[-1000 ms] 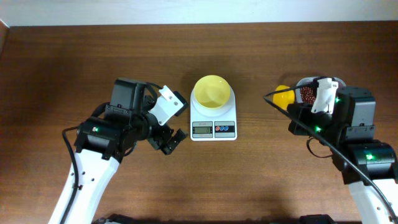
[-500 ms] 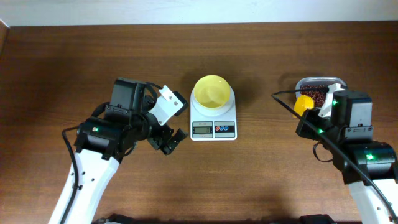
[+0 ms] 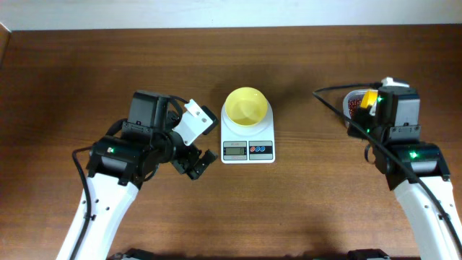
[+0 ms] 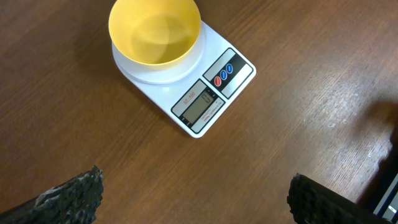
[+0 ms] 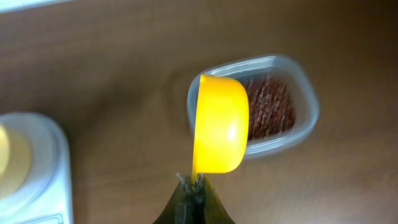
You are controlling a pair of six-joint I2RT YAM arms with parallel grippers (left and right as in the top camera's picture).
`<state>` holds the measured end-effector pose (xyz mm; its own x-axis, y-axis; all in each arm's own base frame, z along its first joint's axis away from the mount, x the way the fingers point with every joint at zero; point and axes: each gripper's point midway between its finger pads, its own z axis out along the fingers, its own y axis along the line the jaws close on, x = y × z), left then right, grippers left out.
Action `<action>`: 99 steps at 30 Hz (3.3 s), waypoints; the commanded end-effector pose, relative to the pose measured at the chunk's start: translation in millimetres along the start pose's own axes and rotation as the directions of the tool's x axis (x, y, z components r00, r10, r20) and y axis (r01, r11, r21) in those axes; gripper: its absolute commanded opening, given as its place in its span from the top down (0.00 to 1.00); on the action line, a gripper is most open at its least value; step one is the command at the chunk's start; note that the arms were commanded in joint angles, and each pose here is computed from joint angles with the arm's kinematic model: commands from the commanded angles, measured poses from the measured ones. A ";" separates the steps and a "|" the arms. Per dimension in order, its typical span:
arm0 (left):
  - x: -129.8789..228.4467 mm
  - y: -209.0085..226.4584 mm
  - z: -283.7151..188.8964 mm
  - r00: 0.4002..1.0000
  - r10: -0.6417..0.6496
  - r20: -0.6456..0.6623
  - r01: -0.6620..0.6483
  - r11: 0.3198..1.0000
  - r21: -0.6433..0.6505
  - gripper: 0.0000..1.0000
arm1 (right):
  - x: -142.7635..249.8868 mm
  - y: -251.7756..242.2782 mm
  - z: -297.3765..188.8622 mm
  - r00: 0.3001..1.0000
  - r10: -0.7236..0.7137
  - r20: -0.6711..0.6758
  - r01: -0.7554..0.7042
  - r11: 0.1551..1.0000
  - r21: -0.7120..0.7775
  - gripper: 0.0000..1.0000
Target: Scoop item into bowl and weigh 50g on scale
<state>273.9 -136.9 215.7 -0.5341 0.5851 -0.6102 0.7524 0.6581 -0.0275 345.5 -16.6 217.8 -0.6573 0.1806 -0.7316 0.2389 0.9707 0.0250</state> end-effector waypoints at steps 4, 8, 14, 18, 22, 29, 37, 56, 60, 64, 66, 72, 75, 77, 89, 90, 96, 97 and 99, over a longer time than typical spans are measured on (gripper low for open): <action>-7.5 2.1 -6.1 1.000 0.020 0.024 -0.019 1.000 -0.012 0.01 | -28.2 -11.0 6.4 0.969 -0.233 0.079 0.227 0.971 0.076 0.96; -7.5 2.1 -6.1 1.000 0.020 0.024 -0.019 1.000 -0.012 0.01 | -18.0 -48.0 30.1 0.984 -0.176 -0.005 0.175 0.974 0.144 0.96; -7.5 2.1 -6.1 1.000 0.020 0.024 -0.019 1.000 -0.012 0.01 | 13.6 -57.8 61.8 0.964 -0.211 -0.159 0.234 0.962 0.141 0.96; -7.5 2.1 -6.1 1.000 0.020 0.024 -0.019 1.000 -0.012 0.01 | 24.0 -58.6 80.1 0.948 -0.242 -0.208 0.273 0.952 0.136 0.96; -7.5 2.1 -6.1 1.000 0.020 0.024 -0.019 1.000 -0.012 0.01 | 30.1 -69.6 93.4 0.921 -0.293 -0.256 0.343 0.921 0.182 0.96; -7.5 2.1 -6.1 1.000 0.020 0.024 -0.019 1.000 -0.012 0.01 | 25.2 -78.6 100.8 0.923 -0.292 -0.252 0.352 0.904 0.243 0.96; -7.5 2.1 -6.1 1.000 0.020 0.024 -0.019 1.000 -0.012 0.01 | 36.0 -79.1 111.4 0.911 -0.293 -0.290 0.364 0.902 0.233 0.96; -7.5 2.1 -6.1 1.000 0.020 0.024 -0.019 1.000 -0.012 0.01 | 39.5 -78.9 123.1 0.938 -0.213 -0.274 0.285 0.923 0.257 0.96; -7.5 2.1 -6.1 1.000 0.020 0.024 -0.019 1.000 -0.012 0.01 | 46.7 -61.1 126.5 0.947 -0.171 -0.272 0.221 0.961 0.164 0.96; -7.5 2.1 -6.1 1.000 0.020 0.024 -0.019 1.000 -0.012 0.01 | 50.8 -49.7 127.5 0.950 -0.145 -0.275 0.180 0.978 0.104 0.96; -7.5 2.1 -6.1 1.000 0.020 0.024 -0.019 1.000 -0.012 0.01 | 53.3 -42.0 127.8 0.949 -0.145 -0.280 0.168 0.984 0.059 0.96; -7.5 2.1 -6.1 1.000 0.020 0.024 -0.019 1.000 -0.012 0.01 | 58.8 -27.9 127.4 0.952 -0.088 -0.294 0.081 0.996 -0.033 0.96; -7.5 2.1 -6.1 1.000 0.020 0.024 -0.019 1.000 -0.012 0.01 | 61.6 -29.5 125.6 0.949 -0.016 -0.316 -0.022 0.993 -0.116 0.96; -7.5 2.1 -6.1 1.000 0.020 0.024 -0.019 1.000 -0.012 0.01 | 61.6 -30.0 123.1 0.945 0.028 -0.327 -0.093 0.979 -0.184 0.96; -7.5 2.1 -6.1 1.000 0.020 0.024 -0.019 1.000 -0.012 0.01 | 105.7 -30.0 145.9 0.841 0.180 -0.510 -0.342 0.908 -0.244 0.96; -7.5 2.1 -6.1 1.000 0.020 0.024 -0.019 1.000 -0.012 0.01 | 106.5 -30.0 146.3 0.840 0.180 -0.513 -0.343 0.907 -0.243 0.96; -7.5 2.1 -6.1 1.000 0.020 0.024 -0.019 1.000 -0.012 0.01 | 112.2 -33.5 142.4 0.821 0.192 -0.538 -0.360 0.906 -0.225 0.96; -7.5 2.1 -6.1 1.000 0.020 0.024 -0.019 1.000 -0.012 0.02 | 114.3 -37.7 141.2 0.812 0.204 -0.546 -0.370 0.904 -0.213 0.96; -7.5 2.1 -6.1 1.000 0.020 0.024 -0.019 1.000 -0.012 0.01 | 117.4 -50.8 139.5 0.797 0.239 -0.555 -0.396 0.900 -0.181 0.96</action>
<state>274.0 -137.0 215.8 -0.5336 0.5850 -0.6108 0.7524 0.6581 -0.0271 382.0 -61.9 70.0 -0.8464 0.4119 -0.3376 0.2449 0.8639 0.4400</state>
